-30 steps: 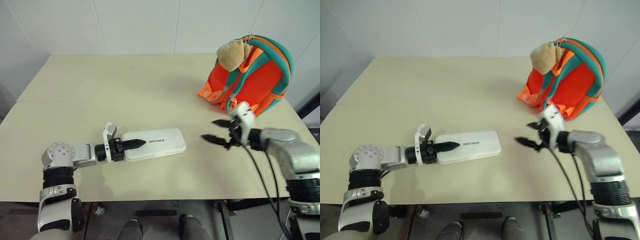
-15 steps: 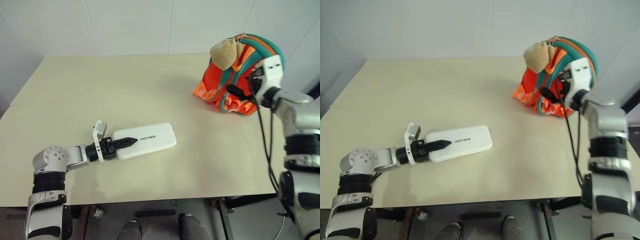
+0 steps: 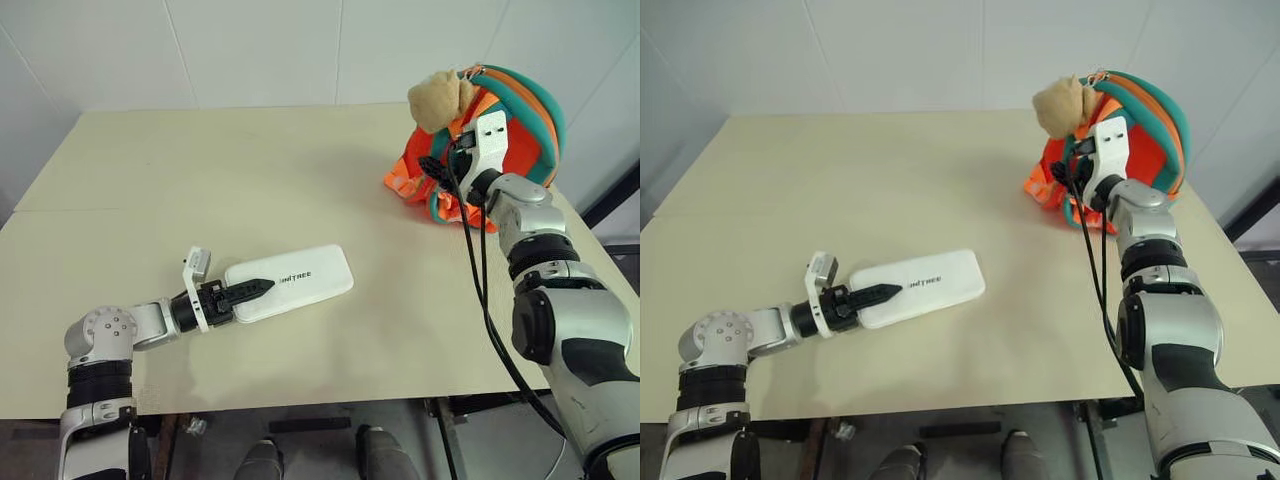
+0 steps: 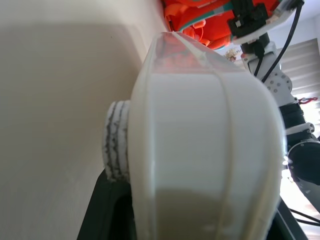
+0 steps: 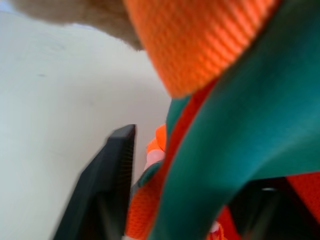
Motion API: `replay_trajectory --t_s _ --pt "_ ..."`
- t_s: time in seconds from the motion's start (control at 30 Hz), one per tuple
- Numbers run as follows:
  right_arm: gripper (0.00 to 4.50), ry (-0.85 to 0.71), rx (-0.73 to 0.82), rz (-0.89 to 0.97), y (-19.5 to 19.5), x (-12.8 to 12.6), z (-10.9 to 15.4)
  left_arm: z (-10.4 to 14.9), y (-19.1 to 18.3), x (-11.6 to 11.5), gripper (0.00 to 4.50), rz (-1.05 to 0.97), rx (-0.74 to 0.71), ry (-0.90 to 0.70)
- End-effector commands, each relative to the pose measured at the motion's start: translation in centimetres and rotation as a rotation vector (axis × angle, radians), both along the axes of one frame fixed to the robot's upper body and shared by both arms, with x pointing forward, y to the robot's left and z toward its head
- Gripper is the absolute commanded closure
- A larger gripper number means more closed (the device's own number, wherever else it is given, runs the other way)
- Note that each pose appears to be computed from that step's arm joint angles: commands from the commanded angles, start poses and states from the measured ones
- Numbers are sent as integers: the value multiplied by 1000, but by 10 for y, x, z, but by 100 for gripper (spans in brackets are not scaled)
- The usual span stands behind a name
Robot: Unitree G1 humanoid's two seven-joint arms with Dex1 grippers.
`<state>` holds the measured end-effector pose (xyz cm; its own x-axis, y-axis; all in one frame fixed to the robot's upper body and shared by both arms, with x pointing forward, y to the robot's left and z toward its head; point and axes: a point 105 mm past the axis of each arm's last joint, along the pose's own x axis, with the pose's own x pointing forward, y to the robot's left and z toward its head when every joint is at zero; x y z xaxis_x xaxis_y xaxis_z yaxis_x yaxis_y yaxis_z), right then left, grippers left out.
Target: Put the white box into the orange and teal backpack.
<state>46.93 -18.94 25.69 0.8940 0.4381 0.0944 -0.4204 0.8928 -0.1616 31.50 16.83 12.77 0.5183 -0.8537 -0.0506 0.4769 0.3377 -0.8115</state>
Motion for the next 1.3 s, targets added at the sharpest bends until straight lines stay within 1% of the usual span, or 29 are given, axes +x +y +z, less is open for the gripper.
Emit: replay_trajectory --t_s 0.03,0.13,0.17,0.27,0.33,0.43,0.6,0.67,0.73,0.87,1.03,1.17,1.23,1.3 --pt "333 -120 15 159 18 -11 23 16 18 4 313 109 28 -153" --pt "430 -163 71 397 41 -30 35 26 27 3 313 142 45 -227" --pt "449 -173 78 462 46 -36 38 28 30 2 313 153 44 -245" --pt "449 -108 85 696 67 -63 41 33 47 3 313 214 36 -275" --pt "449 -50 63 857 79 -91 41 35 57 4 313 253 38 -291" --pt "449 56 66 1078 92 -141 43 36 65 1 313 282 48 -323" --pt "449 200 60 1297 100 -203 45 36 71 -5 313 287 79 -349" --pt "449 249 56 1343 99 -219 43 39 73 -6 313 290 80 -368" --pt "449 300 57 1338 96 -224 37 42 74 -8 313 287 90 -391" --pt "449 373 41 1275 85 -221 21 66 66 -20 313 246 61 -509" --pt "449 407 34 1148 72 -196 0 101 53 -40 313 192 35 -654" --pt "449 424 37 1133 70 -188 -11 130 50 -58 313 177 3 -756" --pt "449 426 38 1139 72 -187 -13 137 48 -64 313 160 -4 -773" --pt "449 423 43 1152 76 -187 -15 137 42 -64 313 133 15 -779"
